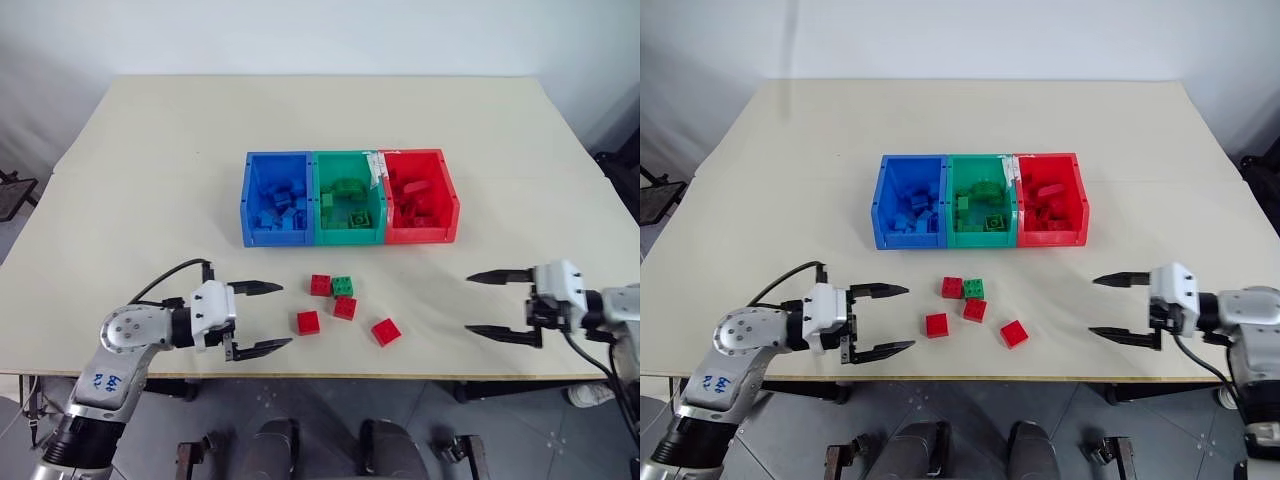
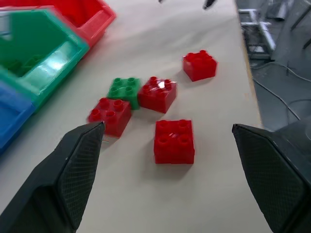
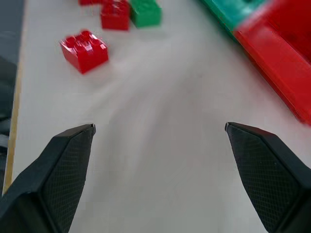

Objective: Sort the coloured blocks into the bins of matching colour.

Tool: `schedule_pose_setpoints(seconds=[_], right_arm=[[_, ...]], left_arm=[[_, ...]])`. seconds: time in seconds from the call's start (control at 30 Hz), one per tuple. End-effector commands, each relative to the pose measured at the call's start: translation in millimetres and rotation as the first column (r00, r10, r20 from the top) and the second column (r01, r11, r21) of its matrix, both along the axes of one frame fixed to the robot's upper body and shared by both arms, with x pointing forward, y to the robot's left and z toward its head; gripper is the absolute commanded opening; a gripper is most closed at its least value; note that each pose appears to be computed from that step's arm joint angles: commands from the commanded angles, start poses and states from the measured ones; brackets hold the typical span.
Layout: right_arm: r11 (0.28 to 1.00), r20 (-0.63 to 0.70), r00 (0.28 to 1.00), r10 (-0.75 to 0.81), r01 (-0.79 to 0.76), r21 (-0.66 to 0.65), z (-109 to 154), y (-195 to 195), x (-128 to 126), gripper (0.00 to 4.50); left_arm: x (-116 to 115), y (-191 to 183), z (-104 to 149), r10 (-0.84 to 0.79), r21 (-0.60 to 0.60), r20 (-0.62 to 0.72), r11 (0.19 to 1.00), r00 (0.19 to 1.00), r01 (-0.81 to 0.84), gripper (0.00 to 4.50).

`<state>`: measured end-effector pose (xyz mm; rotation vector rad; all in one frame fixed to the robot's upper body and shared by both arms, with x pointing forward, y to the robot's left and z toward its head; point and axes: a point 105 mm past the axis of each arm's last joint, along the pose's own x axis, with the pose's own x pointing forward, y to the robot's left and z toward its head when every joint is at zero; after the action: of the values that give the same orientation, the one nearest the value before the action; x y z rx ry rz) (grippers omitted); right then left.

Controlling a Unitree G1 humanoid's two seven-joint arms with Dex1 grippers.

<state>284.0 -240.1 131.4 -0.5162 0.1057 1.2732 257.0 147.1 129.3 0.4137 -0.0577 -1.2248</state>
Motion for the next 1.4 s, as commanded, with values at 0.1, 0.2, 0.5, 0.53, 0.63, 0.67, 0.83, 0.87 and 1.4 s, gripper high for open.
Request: schedule_pose_setpoints(seconds=[0.1,0.2,0.5,0.53,0.63,0.67,0.83,0.87,1.4], right_arm=[[0.958,-0.114,0.953,0.279,-0.285,-0.034,-13,51,-8,4.50],[0.933,-0.138,0.926,0.352,-0.359,-0.033,-23,72,-6,4.50],[0.891,-0.187,0.878,0.440,-0.452,-0.025,-45,95,-10,3.56],[0.892,-0.188,0.878,0.440,-0.452,-0.021,-45,95,-10,3.21],[0.899,-0.174,0.885,0.431,-0.439,-0.008,-43,93,-8,2.16],[0.902,-0.165,0.890,0.426,-0.432,-0.005,-41,93,-7,1.81],[0.954,-0.048,0.959,0.280,-0.273,0.121,-11,89,14,1.46],[0.964,-0.030,0.976,0.215,-0.207,0.168,-1,87,21,1.46],[0.785,0.130,0.851,-0.509,0.397,0.475,85,52,131,2.81]], left_arm=[[-12,35,4,0.090,0.042,-0.005,0.995,0.996,-0.090,4.47],[-21,43,-2,0.114,0.054,-0.038,0.992,0.993,-0.112,4.47],[-37,38,-3,0.134,0.030,-0.052,0.991,0.990,-0.133,4.50],[-38,38,-3,0.135,0.028,-0.054,0.991,0.989,-0.134,4.50],[-40,38,-3,0.142,0.019,-0.059,0.990,0.988,-0.141,4.50],[-39,38,-2,0.147,0.013,-0.059,0.989,0.987,-0.147,4.50],[-35,35,8,0.195,-0.048,-0.028,0.979,0.980,-0.196,4.50],[-34,34,10,0.207,-0.053,-0.011,0.977,0.978,-0.207,4.50],[14,12,55,0.292,-0.205,0.042,0.939,0.956,-0.278,4.50]])
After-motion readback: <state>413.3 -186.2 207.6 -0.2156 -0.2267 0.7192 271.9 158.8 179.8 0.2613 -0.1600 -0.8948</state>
